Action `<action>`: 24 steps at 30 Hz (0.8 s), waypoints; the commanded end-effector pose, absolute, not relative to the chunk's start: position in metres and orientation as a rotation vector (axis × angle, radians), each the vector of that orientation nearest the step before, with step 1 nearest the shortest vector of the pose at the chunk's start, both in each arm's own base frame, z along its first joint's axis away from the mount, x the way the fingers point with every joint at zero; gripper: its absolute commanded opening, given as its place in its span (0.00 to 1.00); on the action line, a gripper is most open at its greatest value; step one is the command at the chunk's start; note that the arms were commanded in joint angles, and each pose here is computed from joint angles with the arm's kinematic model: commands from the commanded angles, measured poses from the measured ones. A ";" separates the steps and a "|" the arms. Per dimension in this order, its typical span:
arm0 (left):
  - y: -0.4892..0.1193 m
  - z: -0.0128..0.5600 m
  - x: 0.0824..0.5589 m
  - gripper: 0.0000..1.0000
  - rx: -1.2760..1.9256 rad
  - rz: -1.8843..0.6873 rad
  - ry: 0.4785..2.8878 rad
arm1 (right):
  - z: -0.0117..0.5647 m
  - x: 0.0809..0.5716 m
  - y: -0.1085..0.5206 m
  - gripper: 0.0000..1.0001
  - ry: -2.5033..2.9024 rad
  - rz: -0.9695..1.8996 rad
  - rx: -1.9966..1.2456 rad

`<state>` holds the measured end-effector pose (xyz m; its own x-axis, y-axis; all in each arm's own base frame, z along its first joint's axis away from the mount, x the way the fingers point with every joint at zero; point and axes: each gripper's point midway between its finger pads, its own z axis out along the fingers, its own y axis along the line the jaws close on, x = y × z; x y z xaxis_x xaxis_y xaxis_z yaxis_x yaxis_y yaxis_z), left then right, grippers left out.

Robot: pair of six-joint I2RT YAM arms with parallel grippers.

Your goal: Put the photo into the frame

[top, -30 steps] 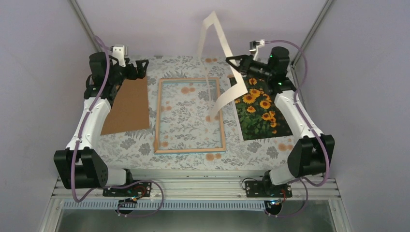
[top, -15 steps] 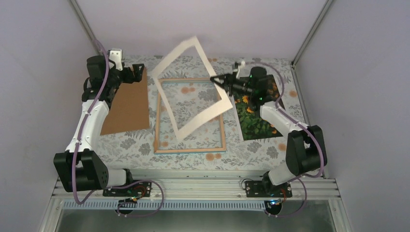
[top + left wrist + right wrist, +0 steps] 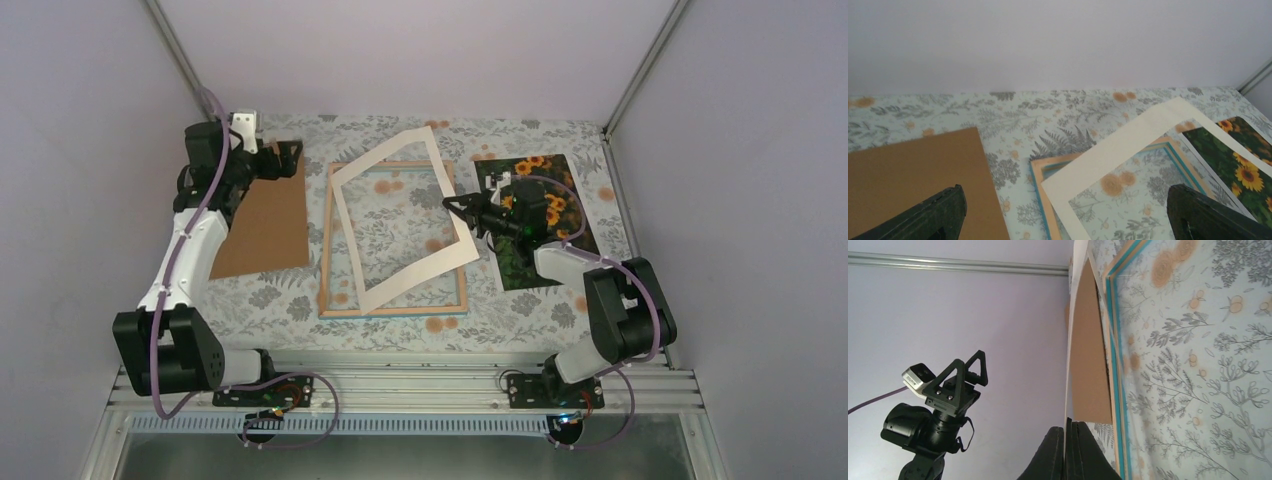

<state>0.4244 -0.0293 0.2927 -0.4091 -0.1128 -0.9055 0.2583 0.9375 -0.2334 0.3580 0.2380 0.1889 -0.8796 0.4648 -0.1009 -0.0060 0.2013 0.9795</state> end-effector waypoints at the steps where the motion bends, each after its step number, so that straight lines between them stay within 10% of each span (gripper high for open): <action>1: -0.034 0.255 0.420 1.00 0.100 -0.463 2.032 | 0.192 0.358 0.237 0.04 2.065 1.684 0.387; 11: -0.031 0.188 0.412 1.00 0.009 -0.494 2.222 | 0.153 0.348 0.236 0.43 2.214 1.523 0.252; 24: -0.035 0.183 0.414 1.00 0.017 -0.523 2.208 | 0.143 0.323 0.258 0.39 2.386 1.528 -0.285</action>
